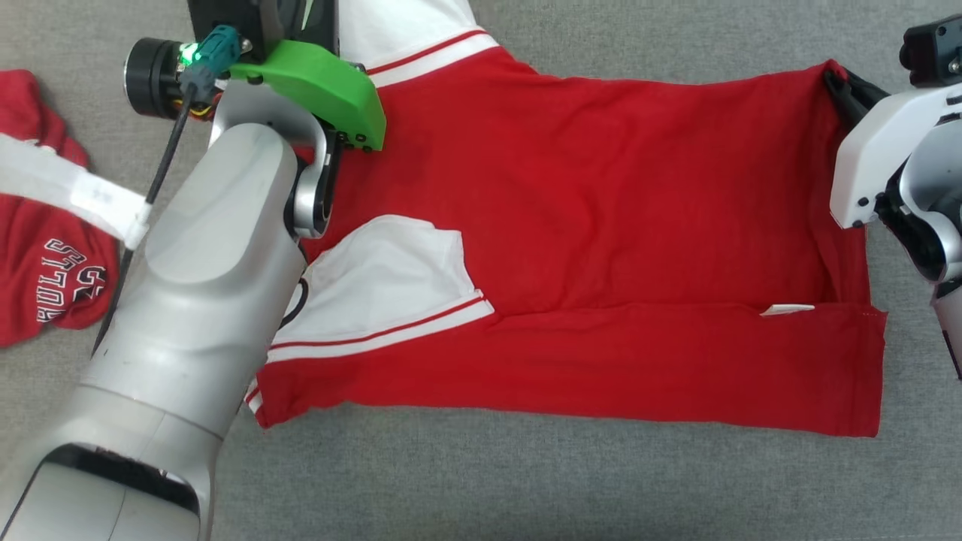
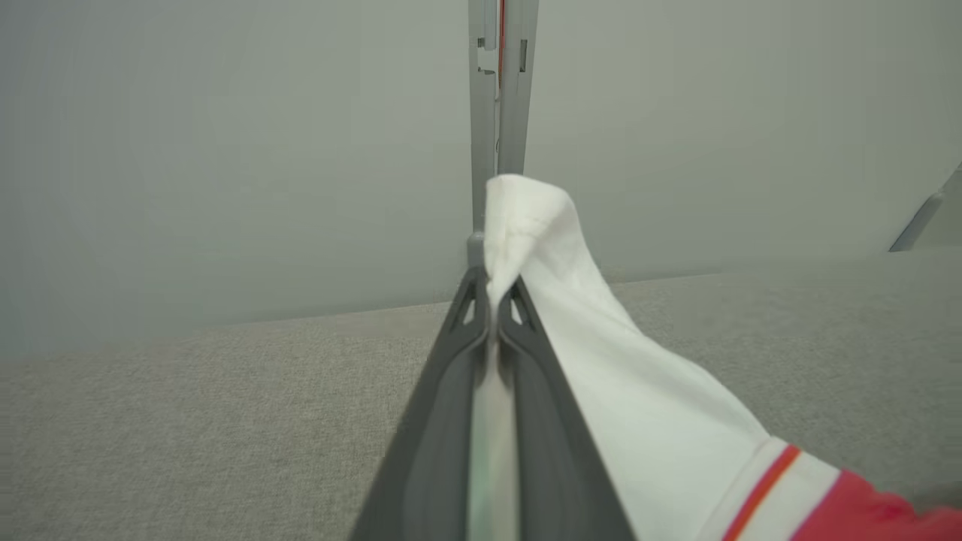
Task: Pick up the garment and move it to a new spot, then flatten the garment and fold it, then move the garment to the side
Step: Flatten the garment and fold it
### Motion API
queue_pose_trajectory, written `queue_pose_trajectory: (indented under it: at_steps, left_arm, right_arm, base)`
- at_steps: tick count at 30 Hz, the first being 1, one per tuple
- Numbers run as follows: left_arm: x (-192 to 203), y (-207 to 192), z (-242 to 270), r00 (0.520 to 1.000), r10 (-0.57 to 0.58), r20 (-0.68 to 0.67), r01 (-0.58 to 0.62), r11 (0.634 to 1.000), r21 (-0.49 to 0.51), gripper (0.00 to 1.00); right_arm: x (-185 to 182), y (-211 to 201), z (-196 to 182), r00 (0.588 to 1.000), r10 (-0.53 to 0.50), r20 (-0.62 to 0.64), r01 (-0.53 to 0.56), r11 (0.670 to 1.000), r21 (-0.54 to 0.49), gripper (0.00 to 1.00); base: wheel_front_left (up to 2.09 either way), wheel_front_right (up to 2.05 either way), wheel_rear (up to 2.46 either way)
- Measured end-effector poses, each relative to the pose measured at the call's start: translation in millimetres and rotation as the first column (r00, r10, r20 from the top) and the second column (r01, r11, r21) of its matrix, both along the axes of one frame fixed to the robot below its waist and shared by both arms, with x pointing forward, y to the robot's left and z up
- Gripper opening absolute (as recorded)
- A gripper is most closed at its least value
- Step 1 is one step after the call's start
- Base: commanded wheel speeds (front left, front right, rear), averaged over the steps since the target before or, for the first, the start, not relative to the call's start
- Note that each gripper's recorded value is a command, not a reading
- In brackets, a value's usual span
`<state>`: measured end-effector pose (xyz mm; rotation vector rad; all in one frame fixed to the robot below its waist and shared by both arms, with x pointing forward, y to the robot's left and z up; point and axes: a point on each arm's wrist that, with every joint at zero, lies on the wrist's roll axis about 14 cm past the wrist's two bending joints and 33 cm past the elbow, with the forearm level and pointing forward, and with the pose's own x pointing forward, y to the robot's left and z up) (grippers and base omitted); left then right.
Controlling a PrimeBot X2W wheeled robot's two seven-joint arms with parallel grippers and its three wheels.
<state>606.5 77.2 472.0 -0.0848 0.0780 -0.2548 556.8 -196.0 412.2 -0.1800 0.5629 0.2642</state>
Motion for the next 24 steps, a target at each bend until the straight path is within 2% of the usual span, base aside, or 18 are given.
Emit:
queue_pose_trajectory:
  at_steps: [10, 24]
  left_arm:
    - [-63, 5, -12, 0.998, -0.056, -0.013, 0.056, 0.998, -0.001, 0.0]
    - [-145, 23, -19, 0.998, -0.047, -0.042, 0.047, 0.999, -0.014, 0.0]
  right_arm:
    - [-28, 6, 1, 0.999, 0.042, 0.0, -0.042, 0.999, -0.01, 0.0]
    - [-75, 0, 10, 0.994, 0.108, 0.018, -0.106, 0.99, -0.092, 0.0]
  base:
    - [0.0, 0.0, 0.0]
    - [0.0, 0.0, 0.0]
